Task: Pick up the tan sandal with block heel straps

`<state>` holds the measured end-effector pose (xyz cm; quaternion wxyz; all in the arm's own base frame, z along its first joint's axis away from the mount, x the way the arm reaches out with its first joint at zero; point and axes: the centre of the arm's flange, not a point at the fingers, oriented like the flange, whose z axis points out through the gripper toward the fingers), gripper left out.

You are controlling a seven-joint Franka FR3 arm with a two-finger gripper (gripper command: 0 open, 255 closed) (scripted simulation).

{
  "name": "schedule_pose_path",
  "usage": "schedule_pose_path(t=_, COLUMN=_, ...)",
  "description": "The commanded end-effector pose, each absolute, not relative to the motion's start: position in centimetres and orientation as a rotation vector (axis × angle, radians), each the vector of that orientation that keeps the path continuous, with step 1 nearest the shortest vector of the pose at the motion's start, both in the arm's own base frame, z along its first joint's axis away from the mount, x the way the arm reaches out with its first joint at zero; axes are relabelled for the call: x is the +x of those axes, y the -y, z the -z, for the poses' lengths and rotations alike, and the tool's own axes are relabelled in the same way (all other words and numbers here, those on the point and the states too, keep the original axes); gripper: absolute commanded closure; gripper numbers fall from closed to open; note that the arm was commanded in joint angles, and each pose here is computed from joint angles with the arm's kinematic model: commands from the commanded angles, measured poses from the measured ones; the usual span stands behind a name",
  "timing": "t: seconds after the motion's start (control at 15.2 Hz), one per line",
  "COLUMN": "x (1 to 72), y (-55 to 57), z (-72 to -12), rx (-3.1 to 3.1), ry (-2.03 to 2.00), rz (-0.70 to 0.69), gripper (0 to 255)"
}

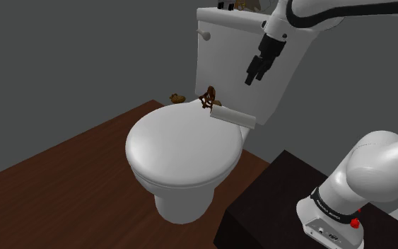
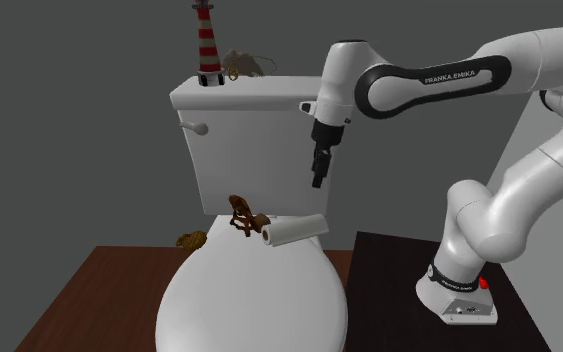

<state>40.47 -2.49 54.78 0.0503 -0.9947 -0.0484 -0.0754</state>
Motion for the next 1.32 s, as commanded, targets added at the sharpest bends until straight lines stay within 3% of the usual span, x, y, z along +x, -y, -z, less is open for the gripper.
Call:
schedule_pose_path(t=0.0, x=42.7, y=2.6, z=-53.1, rx=-3.024, ry=0.149, rz=0.229, gripper=0)
schedule_pose_path(t=1.06, x=58.9, y=4.5, z=-39.4, rx=-2.986, ry=0.164, rz=0.208, gripper=0)
schedule_pose_path(t=1.25, x=58.9, y=4.5, z=-38.3, rx=-2.986, ry=0.164, rz=0.208, gripper=0)
